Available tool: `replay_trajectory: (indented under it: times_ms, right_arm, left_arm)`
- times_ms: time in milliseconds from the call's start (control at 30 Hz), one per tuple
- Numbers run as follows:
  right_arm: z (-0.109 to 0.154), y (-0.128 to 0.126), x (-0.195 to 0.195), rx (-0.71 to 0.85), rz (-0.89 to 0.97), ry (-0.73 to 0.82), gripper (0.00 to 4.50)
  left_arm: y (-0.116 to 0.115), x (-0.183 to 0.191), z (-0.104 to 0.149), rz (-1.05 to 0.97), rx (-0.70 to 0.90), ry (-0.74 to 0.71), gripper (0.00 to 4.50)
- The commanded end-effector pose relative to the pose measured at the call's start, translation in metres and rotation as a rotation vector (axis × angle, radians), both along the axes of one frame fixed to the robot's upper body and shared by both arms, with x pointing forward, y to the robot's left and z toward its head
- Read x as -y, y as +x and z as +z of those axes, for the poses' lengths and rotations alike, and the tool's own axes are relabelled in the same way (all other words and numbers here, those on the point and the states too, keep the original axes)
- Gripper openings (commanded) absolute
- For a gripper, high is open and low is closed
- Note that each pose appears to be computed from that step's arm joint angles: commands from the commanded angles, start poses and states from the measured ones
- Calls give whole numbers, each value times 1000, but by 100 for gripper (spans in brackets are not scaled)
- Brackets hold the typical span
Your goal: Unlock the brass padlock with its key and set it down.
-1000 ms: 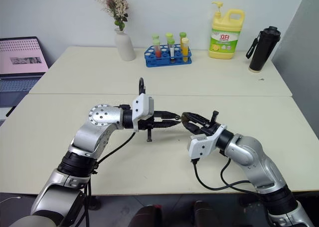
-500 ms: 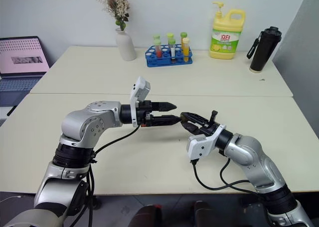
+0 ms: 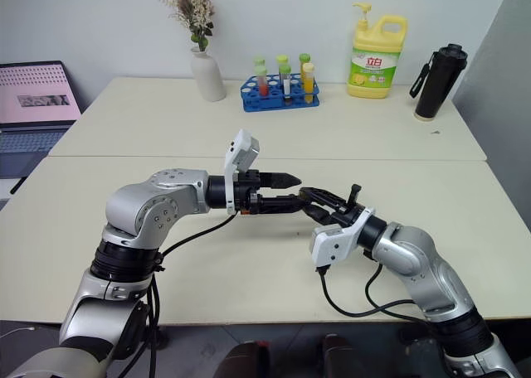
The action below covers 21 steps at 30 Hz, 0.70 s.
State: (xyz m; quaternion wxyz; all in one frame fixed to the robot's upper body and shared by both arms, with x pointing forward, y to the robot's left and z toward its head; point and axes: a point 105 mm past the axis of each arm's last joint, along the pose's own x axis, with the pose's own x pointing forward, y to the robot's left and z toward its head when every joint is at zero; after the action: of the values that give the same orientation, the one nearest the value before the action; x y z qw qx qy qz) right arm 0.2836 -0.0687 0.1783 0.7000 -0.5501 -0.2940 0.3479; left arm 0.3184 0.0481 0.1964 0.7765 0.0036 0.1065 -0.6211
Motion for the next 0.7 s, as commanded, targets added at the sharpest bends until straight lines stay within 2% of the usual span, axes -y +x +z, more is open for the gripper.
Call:
replay_trajectory:
  times_ms: [33, 267, 600, 700]
  right_arm:
    - [15, -9, -6, 52, 47, 21, 93]
    - [17, -11, -7, 65, 53, 19, 93]
    - [14, -11, -3, 28, 53, 16, 93]
    - [14, -6, 8, -30, 8, 56, 201]
  left_arm:
    - [-5, 5, 8, -38, 32, 1, 257]
    - [-9, 5, 2, -64, 20, 23, 25]
    - [-6, 3, 3, -51, 35, 26, 17]
    - [-6, 3, 2, -58, 44, 25, 17]
